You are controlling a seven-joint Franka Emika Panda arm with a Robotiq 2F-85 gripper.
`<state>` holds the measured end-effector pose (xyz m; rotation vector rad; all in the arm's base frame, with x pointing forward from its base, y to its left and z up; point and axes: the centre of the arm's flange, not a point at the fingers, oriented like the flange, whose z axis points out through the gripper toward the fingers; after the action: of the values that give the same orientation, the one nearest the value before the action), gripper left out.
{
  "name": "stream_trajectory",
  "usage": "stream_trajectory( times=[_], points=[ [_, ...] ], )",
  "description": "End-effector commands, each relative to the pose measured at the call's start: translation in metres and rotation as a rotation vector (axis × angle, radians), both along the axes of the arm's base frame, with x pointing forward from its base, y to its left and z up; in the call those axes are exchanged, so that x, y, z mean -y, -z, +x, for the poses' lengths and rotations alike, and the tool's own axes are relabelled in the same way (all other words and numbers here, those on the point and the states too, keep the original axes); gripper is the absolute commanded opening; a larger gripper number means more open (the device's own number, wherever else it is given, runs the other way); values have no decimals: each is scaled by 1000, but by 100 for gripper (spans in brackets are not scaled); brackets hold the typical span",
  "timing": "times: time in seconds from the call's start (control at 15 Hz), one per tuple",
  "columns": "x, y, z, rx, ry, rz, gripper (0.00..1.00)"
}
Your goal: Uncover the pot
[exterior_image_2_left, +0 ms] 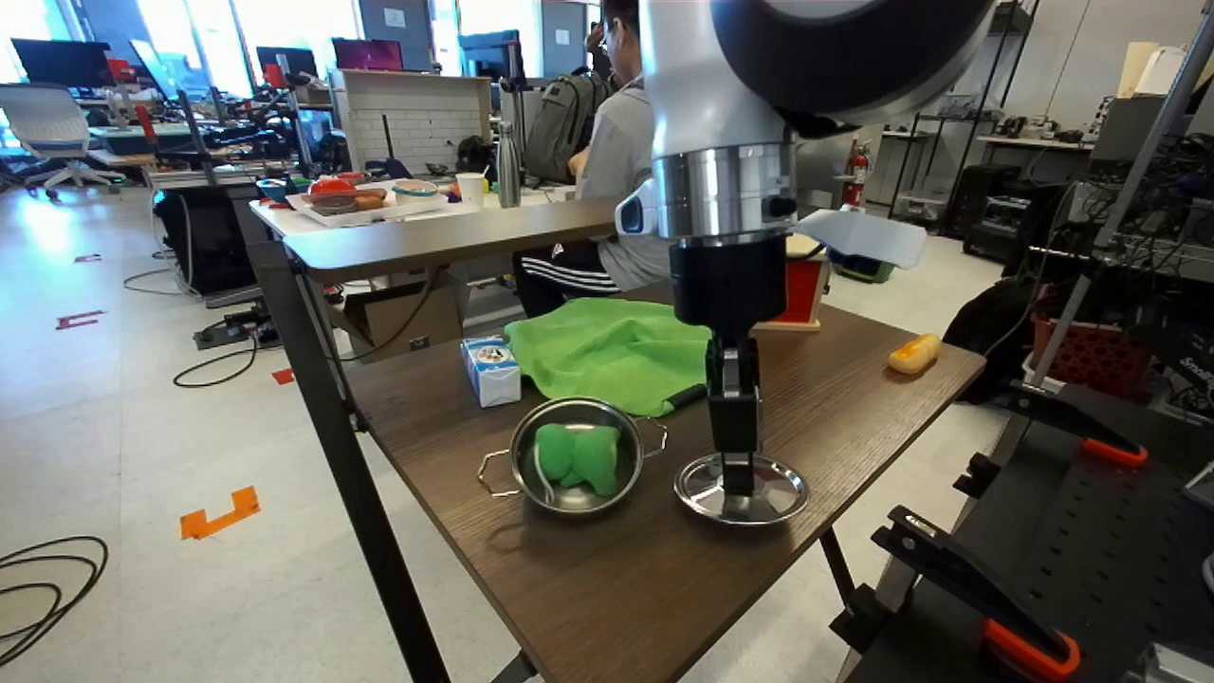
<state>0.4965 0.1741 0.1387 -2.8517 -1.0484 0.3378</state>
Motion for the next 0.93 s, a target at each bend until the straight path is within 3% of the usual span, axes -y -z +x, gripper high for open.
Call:
stream_trajectory(
  times=[0.0, 0.87],
  points=[
    [17, -10, -3, -8, 24, -12, 5],
    [48, 5, 7, 8, 96, -93, 5]
  ],
)
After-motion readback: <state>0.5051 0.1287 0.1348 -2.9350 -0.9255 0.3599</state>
